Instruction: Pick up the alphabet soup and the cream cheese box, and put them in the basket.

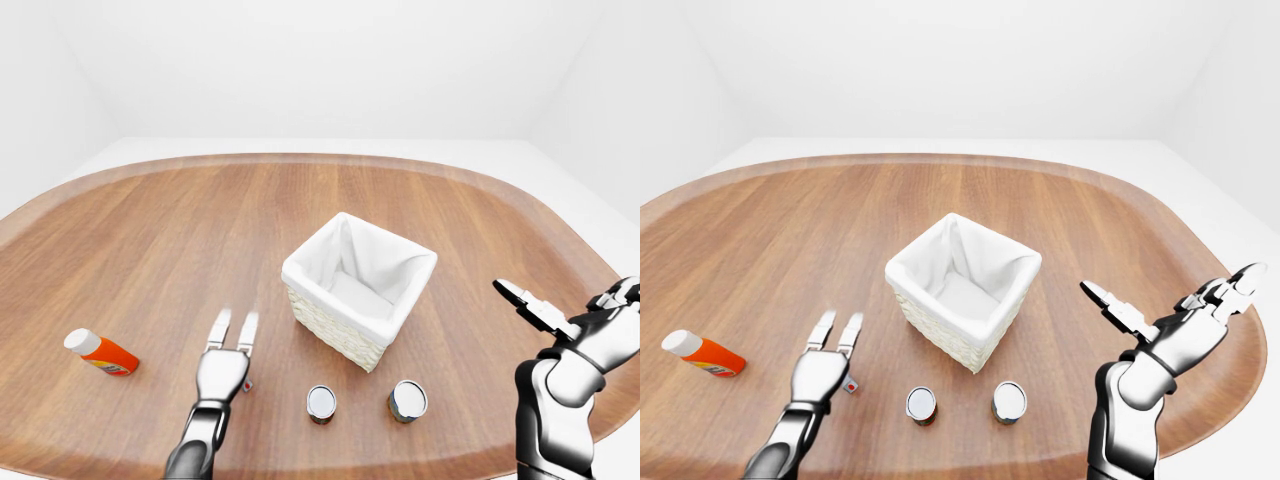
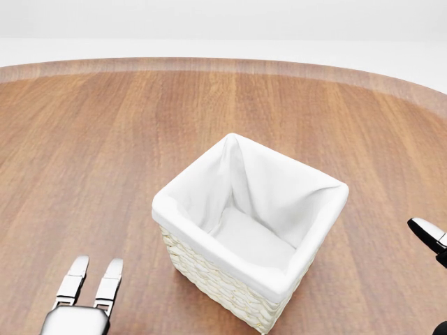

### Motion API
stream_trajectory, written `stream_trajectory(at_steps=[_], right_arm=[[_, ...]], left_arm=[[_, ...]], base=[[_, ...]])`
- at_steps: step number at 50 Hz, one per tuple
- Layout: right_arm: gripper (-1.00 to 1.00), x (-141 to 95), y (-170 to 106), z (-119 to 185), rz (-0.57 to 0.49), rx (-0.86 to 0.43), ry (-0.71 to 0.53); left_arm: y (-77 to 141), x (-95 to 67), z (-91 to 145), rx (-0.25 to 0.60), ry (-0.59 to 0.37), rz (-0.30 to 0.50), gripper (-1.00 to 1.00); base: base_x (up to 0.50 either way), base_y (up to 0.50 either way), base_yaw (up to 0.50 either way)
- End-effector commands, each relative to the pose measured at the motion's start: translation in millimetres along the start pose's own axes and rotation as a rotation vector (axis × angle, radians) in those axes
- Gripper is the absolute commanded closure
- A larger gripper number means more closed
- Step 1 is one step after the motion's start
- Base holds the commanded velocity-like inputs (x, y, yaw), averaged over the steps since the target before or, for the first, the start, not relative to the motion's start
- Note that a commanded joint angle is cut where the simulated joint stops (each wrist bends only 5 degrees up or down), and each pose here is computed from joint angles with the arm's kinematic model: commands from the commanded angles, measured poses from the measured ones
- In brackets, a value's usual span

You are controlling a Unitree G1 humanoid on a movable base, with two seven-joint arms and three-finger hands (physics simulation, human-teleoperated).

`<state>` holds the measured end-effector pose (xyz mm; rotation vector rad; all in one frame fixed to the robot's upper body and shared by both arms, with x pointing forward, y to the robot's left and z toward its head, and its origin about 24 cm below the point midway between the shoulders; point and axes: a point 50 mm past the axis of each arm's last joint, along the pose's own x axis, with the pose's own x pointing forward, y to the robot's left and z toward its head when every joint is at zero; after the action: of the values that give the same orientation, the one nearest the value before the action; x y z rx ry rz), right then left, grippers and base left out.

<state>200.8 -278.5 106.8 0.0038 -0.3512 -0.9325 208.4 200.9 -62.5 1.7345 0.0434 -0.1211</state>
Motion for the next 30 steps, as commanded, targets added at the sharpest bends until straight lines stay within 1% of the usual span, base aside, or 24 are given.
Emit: stream_trajectory(at_steps=[1,7,14,19,21,27,30], right_arm=[[-1.0,0,0,1,-0.001,0.0,-0.001],[-1.0,0,0,-3,0.0,-0.006,0.008],[-1.0,0,0,-2,0.001,-0.004,0.005],[-1.0,0,0,0,0.0,0.0,-0.001],[-1.0,0,0,-1,0.0,-0.003,0.004],[-1.0,0,0,0,0.0,0.0,-0.001],[-1.0,0,0,0,-0.001,-0.001,-0.001]], left_arm=[[-12,9.2,-1,-0.098,-0.01,-0.077,-1.0],[-21,12.8,-5,-0.103,0.005,-0.143,-1.0],[-26,13.7,-4,-0.097,-0.003,-0.179,-1.0],[-30,13.3,-3,-0.092,-0.005,-0.21,-1.0],[-34,11.9,-5,-0.09,0.0,-0.241,-1.0],[-41,9.8,-5,-0.085,0.003,-0.296,-1.0],[-43,9.2,-5,-0.084,0.003,-0.309,-1.0]], base=[[0.0,0.0,0.0],[0.0,0.0,0.0],[0.0,0.0,0.0],[0.0,0.0,0.0],[0.0,0.0,0.0],[0.0,0.0,0.0],[0.0,0.0,0.0]])
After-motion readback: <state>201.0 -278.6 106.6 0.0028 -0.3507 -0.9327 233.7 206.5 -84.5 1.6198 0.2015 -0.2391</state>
